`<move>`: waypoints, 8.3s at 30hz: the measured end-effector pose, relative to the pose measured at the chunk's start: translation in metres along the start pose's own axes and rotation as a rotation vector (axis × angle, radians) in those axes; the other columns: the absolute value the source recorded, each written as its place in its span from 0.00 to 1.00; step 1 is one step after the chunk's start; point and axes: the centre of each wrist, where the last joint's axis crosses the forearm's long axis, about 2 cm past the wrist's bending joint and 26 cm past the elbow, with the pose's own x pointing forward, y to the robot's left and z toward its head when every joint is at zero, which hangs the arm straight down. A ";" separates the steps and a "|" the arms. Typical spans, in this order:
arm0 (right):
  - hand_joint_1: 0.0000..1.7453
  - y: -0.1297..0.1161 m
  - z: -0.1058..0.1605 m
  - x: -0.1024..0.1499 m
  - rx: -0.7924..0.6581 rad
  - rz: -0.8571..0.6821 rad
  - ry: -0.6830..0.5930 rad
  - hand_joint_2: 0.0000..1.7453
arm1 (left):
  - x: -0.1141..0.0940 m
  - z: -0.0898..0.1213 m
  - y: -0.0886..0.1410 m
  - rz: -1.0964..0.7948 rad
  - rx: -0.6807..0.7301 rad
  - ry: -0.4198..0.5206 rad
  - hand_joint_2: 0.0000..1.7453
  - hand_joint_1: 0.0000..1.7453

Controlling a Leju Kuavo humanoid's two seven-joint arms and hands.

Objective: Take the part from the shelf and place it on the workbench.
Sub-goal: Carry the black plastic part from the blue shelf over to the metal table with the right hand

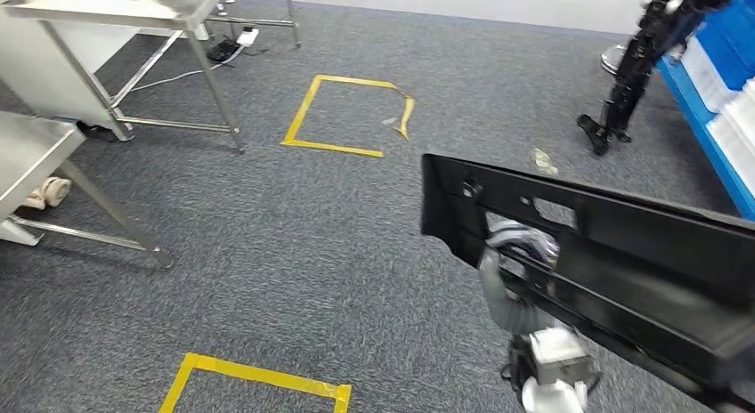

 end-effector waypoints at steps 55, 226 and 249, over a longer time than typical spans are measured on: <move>1.00 -0.091 0.031 0.049 -0.220 0.280 0.036 1.00 | -0.026 -0.064 -0.030 -0.231 -0.247 -0.004 1.00 0.00; 1.00 0.064 -0.078 -0.004 0.087 -0.263 0.115 1.00 | 0.111 -0.108 0.266 1.002 0.032 0.458 1.00 0.00; 1.00 0.065 -0.078 -0.004 0.087 -0.263 0.115 1.00 | 0.111 -0.108 0.266 1.002 0.032 0.458 1.00 0.00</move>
